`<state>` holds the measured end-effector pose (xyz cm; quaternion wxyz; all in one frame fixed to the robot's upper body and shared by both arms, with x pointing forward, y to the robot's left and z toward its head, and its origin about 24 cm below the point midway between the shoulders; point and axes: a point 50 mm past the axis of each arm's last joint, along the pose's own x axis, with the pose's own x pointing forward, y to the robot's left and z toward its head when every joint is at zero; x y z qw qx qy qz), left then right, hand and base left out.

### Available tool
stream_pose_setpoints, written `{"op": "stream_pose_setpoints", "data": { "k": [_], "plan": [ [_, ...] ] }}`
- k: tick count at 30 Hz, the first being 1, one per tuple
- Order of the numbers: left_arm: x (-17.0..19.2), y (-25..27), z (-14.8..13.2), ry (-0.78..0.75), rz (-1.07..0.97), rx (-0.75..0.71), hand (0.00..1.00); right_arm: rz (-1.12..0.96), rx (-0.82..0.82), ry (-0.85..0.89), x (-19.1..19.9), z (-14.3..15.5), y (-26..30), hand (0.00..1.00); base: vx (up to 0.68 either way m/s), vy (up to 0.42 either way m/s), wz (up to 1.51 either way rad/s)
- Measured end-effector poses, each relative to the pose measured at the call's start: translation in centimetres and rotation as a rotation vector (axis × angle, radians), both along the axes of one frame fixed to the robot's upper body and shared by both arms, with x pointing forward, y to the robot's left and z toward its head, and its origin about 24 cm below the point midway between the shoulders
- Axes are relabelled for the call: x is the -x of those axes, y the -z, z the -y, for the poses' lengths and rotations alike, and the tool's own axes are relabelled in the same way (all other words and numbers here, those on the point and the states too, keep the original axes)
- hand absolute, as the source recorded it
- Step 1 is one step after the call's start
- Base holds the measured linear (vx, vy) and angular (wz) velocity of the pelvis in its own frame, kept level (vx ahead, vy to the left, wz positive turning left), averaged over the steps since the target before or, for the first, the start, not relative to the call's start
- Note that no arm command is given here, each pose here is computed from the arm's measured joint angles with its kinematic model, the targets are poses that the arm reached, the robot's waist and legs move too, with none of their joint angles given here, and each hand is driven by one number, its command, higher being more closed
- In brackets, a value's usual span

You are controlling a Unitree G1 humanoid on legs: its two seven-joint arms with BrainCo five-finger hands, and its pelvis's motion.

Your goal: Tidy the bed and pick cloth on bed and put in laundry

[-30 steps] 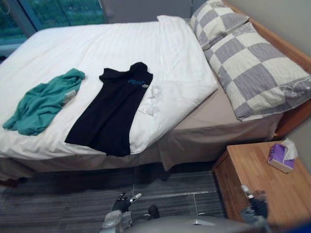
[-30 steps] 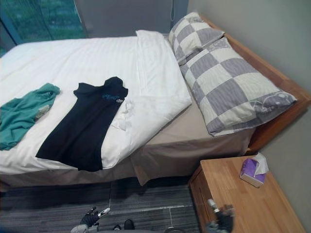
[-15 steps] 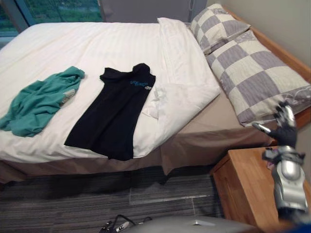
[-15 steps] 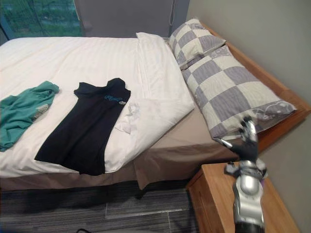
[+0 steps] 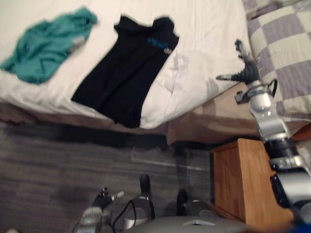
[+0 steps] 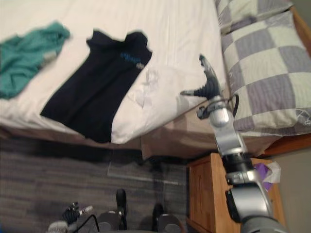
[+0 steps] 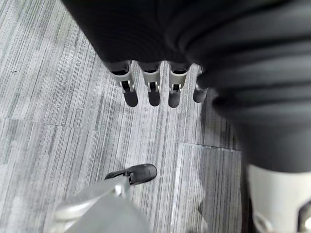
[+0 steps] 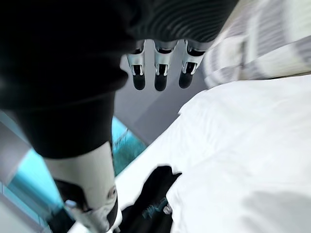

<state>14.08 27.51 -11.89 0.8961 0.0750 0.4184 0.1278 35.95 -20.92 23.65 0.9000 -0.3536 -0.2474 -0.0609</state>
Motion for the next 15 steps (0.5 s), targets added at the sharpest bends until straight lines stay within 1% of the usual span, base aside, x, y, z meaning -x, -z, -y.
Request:
{"op": "stream_pose_setpoints", "data": {
  "k": [5,7,9,10,15],
  "plan": [
    [-4.0,-2.1,0.0,-0.033,0.155,0.035,0.00,0.169,0.112,0.078,0.4,1.6,-7.5,0.00,-0.14,0.033,0.12],
    [-5.4,-2.8,0.2,-0.041,0.198,0.045,0.00,0.191,0.114,0.107,0.5,2.1,-8.9,0.00,-0.09,0.021,0.18],
    [-6.5,-3.4,0.4,-0.028,0.229,0.037,0.00,0.174,0.130,0.136,0.3,2.4,-9.0,0.00,-0.06,0.005,0.18],
    [-7.0,-3.8,0.7,-0.015,0.249,0.039,0.00,0.156,0.174,0.157,0.2,2.6,-8.8,0.00,-0.04,-0.008,0.15],
    [-8.3,-4.9,1.6,0.026,0.297,0.051,0.00,0.151,0.198,0.146,0.5,2.1,-9.2,0.00,-0.03,-0.018,0.08]
  ]
}}
